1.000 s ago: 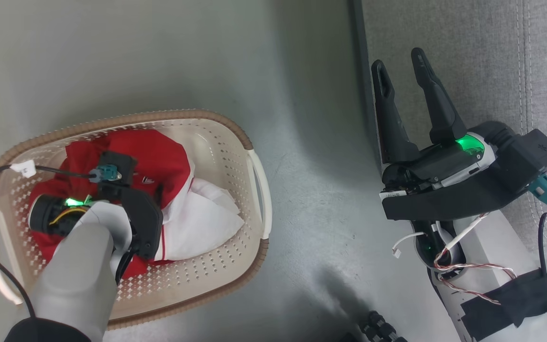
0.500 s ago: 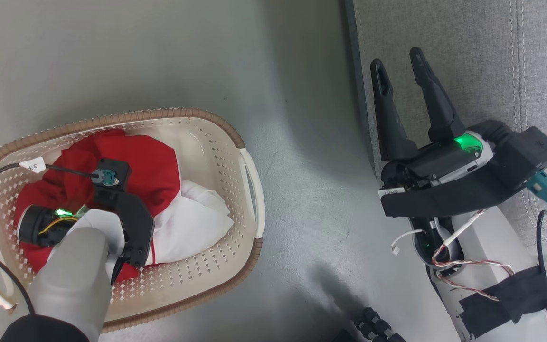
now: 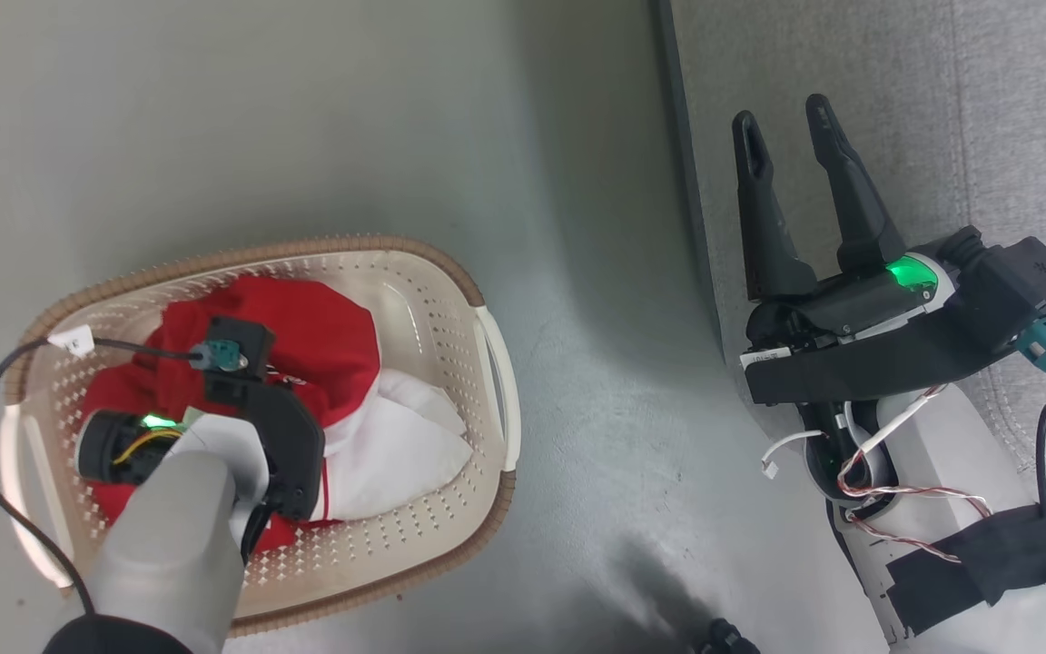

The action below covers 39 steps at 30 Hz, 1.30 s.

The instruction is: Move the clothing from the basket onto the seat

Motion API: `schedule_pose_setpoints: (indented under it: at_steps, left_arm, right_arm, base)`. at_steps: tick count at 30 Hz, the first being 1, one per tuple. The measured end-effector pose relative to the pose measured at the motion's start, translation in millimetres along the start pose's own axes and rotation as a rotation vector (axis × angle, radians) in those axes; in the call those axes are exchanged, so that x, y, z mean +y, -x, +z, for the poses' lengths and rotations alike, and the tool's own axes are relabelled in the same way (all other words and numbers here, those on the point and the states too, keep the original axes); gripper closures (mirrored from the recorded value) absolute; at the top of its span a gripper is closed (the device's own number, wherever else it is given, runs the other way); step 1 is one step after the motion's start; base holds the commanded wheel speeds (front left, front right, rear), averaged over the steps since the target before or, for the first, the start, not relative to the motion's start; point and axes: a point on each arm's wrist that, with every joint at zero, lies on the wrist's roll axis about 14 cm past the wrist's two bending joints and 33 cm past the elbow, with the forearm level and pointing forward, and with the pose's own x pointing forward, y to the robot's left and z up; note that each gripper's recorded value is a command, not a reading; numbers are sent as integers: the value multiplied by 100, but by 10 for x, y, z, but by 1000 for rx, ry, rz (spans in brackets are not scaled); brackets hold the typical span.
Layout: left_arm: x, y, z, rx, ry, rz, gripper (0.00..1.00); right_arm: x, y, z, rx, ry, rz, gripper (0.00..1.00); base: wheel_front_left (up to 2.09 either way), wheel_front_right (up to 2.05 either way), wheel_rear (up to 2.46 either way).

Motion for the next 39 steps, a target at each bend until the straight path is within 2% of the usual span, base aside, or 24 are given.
schedule_pose_setpoints:
  at_steps: [16, 31, 39]
  left_arm:
    - [-192, 735, 537, -325, 32, 10, 100]
    - [-471, 1587, 907, -619, 11, -6, 100]
    - [-710, 2105, 1044, -775, 25, -49, 100]
  right_arm:
    - [-8, 218, 547, -85, 8, -25, 0]
    - [194, 552, 881, -133, -9, 11, 0]
    - [434, 765, 1022, -159, -39, 63, 0]
  base:
    - [0, 0, 0]
    - [0, 0, 0]
    - [0, 0, 0]
